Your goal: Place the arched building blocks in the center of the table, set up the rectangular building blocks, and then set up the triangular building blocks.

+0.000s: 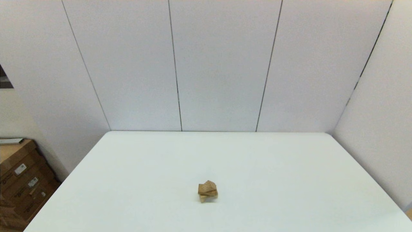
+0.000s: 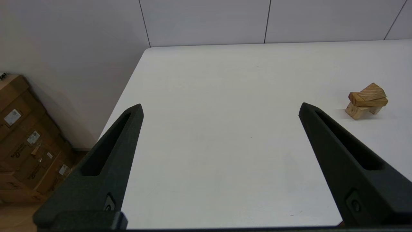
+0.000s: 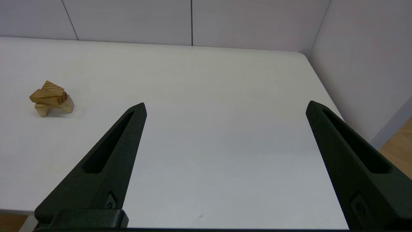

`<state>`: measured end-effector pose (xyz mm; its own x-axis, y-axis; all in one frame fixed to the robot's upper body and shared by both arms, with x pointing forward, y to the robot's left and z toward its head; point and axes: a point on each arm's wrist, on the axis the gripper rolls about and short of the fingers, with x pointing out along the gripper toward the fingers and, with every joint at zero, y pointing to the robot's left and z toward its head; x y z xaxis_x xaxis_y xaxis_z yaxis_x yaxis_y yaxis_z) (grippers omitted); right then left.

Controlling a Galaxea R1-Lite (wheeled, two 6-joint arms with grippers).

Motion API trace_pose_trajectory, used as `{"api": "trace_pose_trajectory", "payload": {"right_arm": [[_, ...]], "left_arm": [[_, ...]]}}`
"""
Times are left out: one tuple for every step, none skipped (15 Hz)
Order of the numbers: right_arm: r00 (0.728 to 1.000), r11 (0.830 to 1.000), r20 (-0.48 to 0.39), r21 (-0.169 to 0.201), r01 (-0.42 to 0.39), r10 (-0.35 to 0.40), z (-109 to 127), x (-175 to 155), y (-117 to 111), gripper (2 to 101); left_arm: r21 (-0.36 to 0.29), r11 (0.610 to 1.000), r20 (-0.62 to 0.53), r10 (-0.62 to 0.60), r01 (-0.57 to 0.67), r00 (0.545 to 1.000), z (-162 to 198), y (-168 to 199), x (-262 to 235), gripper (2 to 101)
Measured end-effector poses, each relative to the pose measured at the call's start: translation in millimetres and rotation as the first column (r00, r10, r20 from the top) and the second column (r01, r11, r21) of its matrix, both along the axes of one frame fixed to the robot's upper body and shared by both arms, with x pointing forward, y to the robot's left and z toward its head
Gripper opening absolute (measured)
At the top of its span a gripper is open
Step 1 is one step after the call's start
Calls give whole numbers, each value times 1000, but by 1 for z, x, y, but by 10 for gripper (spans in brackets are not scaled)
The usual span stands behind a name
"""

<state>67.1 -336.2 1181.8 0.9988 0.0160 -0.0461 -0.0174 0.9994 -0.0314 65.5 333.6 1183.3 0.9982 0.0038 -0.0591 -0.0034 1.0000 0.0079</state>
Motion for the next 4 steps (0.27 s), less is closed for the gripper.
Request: {"api": "trace_pose_trajectory", "payload": {"right_arm": [[1000, 1000, 0, 0, 0, 0, 0, 0, 0, 980], [1000, 1000, 0, 1, 0, 0, 0, 0, 0, 980], [1000, 1000, 0, 1, 0, 0, 0, 0, 0, 980], [1000, 1000, 1, 0, 0, 0, 0, 0, 0, 980]], "left_arm": [[0, 1000, 0, 0, 0, 1000, 0, 0, 0, 978], [0, 1000, 0, 0, 0, 1000, 0, 0, 0, 978], [0, 1000, 0, 0, 0, 1000, 0, 0, 0, 978], [0, 1000, 0, 0, 0, 1000, 0, 0, 0, 978]]}}
